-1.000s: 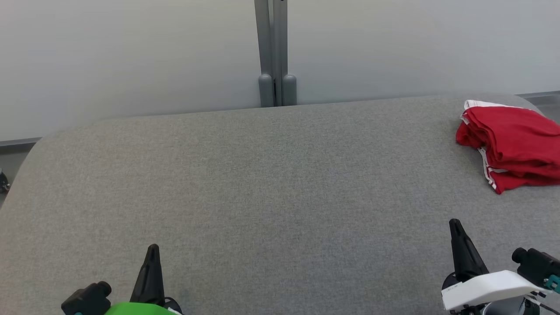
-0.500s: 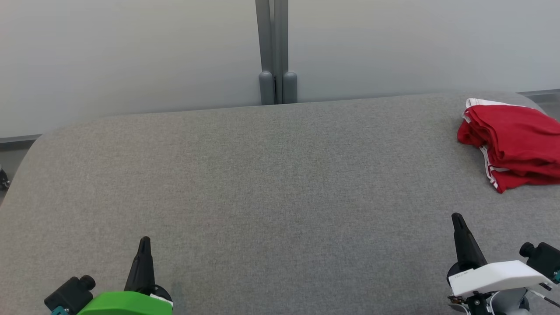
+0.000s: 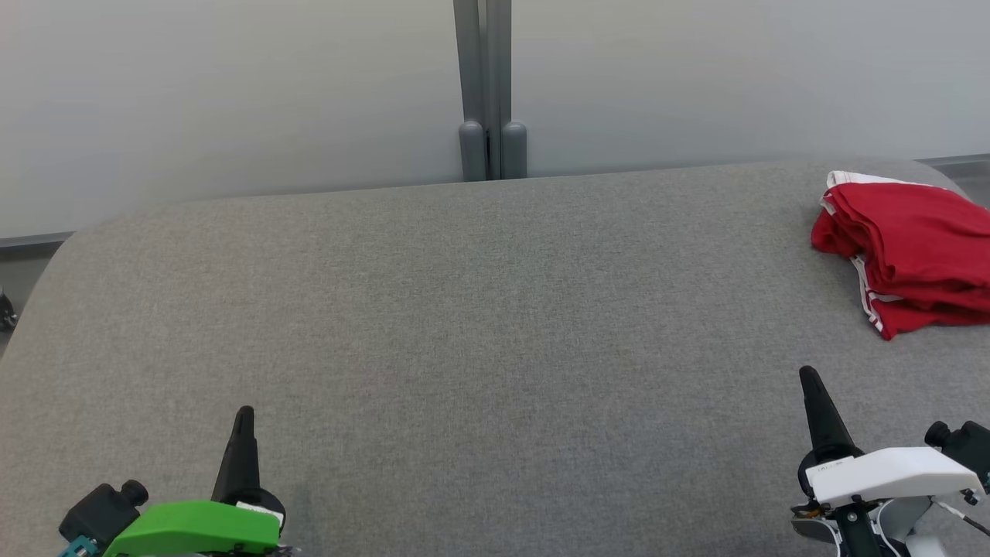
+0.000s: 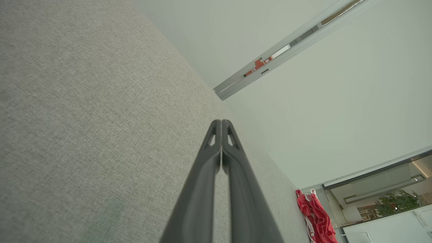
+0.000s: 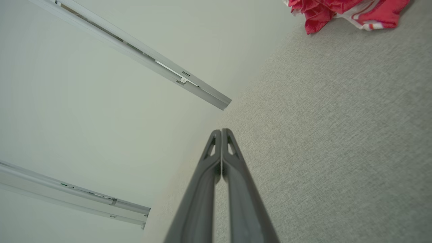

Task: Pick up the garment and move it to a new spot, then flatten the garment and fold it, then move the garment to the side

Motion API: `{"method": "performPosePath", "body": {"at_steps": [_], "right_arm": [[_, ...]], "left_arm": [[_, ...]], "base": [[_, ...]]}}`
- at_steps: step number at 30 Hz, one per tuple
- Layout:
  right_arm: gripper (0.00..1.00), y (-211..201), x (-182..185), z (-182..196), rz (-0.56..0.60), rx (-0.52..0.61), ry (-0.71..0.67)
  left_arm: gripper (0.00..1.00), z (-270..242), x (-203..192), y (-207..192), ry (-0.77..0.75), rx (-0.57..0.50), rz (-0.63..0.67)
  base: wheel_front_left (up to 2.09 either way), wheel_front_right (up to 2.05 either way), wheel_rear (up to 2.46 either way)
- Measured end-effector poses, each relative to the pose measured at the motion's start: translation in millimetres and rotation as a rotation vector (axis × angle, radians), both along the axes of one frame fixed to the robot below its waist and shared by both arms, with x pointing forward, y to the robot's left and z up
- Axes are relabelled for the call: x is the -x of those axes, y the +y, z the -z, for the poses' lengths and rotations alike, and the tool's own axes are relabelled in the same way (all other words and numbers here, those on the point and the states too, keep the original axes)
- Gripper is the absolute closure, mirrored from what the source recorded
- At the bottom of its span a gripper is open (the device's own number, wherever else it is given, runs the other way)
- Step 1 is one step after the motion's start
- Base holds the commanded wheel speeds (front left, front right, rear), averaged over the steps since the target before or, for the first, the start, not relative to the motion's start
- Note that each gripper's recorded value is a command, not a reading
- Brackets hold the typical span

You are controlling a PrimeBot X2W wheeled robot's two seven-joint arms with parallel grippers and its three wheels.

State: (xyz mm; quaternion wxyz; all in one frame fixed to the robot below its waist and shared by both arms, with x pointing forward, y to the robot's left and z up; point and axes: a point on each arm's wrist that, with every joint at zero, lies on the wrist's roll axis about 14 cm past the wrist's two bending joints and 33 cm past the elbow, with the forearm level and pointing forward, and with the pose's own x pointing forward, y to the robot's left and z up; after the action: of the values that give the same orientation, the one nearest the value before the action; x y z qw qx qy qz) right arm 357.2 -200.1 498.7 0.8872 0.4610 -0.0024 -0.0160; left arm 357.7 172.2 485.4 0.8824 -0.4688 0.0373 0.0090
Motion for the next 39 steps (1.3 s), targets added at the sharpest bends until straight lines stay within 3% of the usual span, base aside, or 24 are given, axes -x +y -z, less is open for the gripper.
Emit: {"method": "performPosePath", "body": {"at_steps": [39], "right_arm": [[1.0, -1.0, -18.6, -1.9, -0.007, -0.39, 0.004]], "left_arm": [[1.0, -9.3, -19.0, 16.7, -0.015, 0.381, -0.033]], "base": [[0.0, 0.0, 0.0]]}}
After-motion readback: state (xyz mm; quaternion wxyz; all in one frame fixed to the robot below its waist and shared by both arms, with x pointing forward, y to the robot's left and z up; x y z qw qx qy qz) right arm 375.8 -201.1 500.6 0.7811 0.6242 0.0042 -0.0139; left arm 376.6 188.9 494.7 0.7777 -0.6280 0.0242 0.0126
